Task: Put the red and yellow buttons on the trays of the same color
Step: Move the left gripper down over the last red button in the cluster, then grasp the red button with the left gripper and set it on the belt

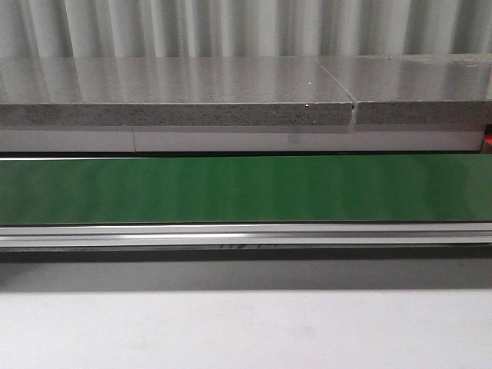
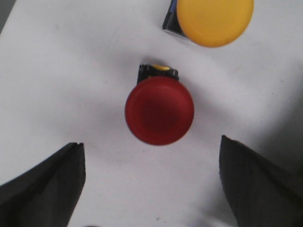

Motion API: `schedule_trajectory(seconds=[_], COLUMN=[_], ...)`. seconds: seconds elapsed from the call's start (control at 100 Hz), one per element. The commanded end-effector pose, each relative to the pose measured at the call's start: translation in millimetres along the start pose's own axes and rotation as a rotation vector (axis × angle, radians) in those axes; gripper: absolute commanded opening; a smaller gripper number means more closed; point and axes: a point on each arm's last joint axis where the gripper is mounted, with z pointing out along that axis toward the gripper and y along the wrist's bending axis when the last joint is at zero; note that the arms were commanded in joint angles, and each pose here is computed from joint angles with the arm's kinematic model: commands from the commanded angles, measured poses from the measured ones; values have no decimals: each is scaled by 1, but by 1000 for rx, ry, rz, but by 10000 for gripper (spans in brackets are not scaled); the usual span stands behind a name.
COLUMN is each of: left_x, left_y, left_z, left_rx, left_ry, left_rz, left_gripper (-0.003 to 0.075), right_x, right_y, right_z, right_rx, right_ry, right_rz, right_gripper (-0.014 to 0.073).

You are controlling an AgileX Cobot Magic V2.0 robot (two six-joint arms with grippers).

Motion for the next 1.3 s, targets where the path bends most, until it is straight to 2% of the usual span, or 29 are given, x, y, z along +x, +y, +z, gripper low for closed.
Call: schedule_trajectory(seconds=[0.0, 0.23, 0.35, 0.46, 0.61, 0.86, 1.05, 1.29], left_x=[-10, -27, -29, -29, -29, -25, -15, 7], left_y=[-3, -3, -3, -4, -4, -8, -23, -46], left_z=[-17, -3, -2, -1, -1, -16, -58, -97], left_rx=[21, 21, 23, 23, 23, 26, 42, 63], left_ry=[-68, -81, -91, -82, -85, -89, -186, -224], left_rz=[-1, -2, -2, 1, 11, 40, 96, 163], left_gripper=[554, 533, 430, 293, 204, 189, 189, 189], right_x=[-12, -12, -12, -12, -12, -12, -12, -12], right_y=[-1, -1, -1, -1, -1, -1, -1, -1], right_z=[-3, -3, -3, -3, -3, -3, -3, -3], right_rx=[6, 6, 6, 6, 6, 6, 6, 6], right_ry=[-81, -81, -81, -81, -81, -81, -81, -81], right_rz=[-9, -9, -9, -9, -9, -9, -9, -9], right_gripper=[-68, -68, -68, -68, -68, -68, -68, -68])
